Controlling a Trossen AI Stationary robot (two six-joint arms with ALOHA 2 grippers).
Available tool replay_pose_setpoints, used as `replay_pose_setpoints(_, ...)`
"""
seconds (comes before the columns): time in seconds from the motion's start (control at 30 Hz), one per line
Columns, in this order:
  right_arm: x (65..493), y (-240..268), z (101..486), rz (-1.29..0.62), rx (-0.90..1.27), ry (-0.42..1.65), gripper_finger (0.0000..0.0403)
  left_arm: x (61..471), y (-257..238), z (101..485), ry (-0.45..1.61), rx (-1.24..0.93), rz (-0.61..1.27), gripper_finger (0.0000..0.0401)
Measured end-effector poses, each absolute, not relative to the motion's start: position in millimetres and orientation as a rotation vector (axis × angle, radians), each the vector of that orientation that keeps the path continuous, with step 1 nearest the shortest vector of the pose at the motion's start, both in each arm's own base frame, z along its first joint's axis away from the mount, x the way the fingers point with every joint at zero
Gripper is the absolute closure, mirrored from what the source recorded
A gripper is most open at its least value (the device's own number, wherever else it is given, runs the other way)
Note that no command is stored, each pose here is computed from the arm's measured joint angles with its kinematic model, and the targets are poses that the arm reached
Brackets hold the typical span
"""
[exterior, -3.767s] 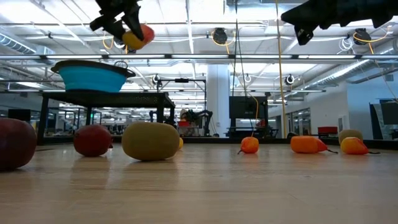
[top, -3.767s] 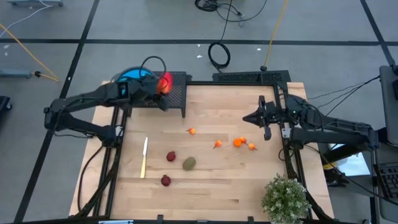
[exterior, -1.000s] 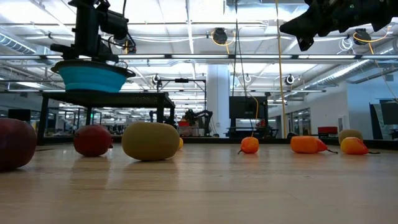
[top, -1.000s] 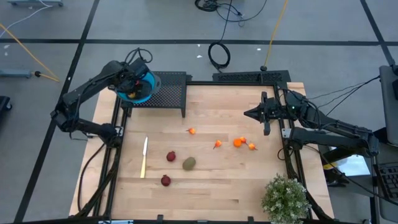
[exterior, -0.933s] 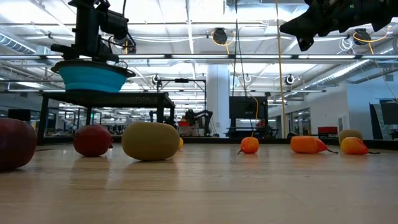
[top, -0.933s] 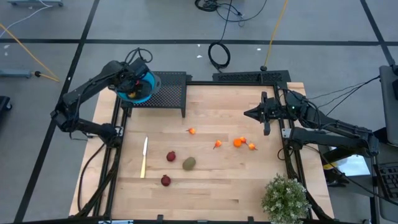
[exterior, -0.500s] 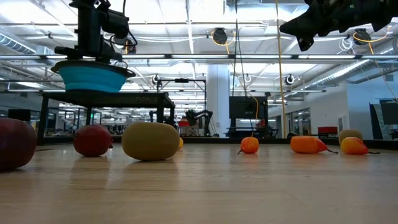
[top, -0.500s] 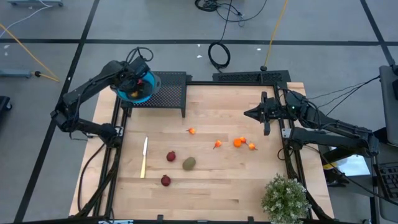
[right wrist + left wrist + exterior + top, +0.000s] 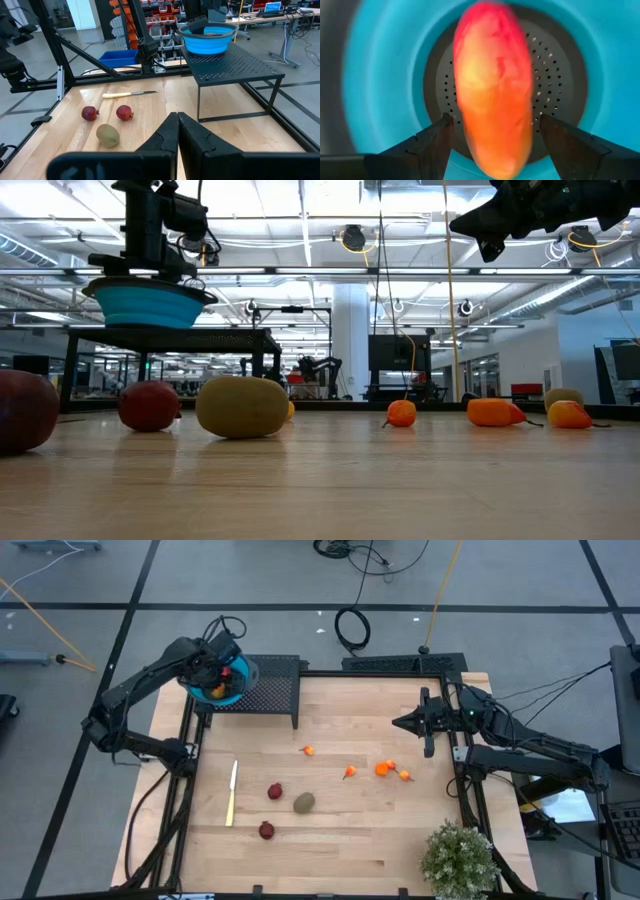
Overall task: Pick & Place Fruit
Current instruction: Put the mango into the blue strainer bowl on the shelf, then put the kiwi into the blue strainer bowl on the shelf
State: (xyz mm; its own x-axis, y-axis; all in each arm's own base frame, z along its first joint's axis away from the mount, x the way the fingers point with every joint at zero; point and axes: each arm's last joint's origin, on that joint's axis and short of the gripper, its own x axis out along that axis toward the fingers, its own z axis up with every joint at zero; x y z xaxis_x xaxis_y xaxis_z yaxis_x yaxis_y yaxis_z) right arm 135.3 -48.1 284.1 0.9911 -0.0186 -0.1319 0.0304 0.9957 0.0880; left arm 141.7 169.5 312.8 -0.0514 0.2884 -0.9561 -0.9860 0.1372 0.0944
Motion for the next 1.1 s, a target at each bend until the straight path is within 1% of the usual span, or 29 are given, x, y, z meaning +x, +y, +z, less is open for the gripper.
replay_pose_setpoints(0.17,135,-48,284,-0.024,0.090,0.131,0.0403,139,171,344,0.998,-0.818,1.270,0.0100)
replay_pose_setpoints(0.37,135,-48,284,-0.027,0.090,0.131,0.0403,138,158,387,0.830,-0.760,1.229,0.0114)
replay_pose_setpoints(0.63,135,-48,284,-0.027,0.090,0.131,0.0403,137,126,408,0.780,-0.627,1.086,0.0150)
replay_pose_setpoints(0.83,135,-48,284,-0.027,0.090,0.131,0.0397,130,107,417,0.737,-0.572,1.035,0.0202)
replay_pose_setpoints(1.1,135,-48,284,-0.033,0.103,0.131,0.0395,113,91,427,0.668,-0.547,1.014,0.0310)
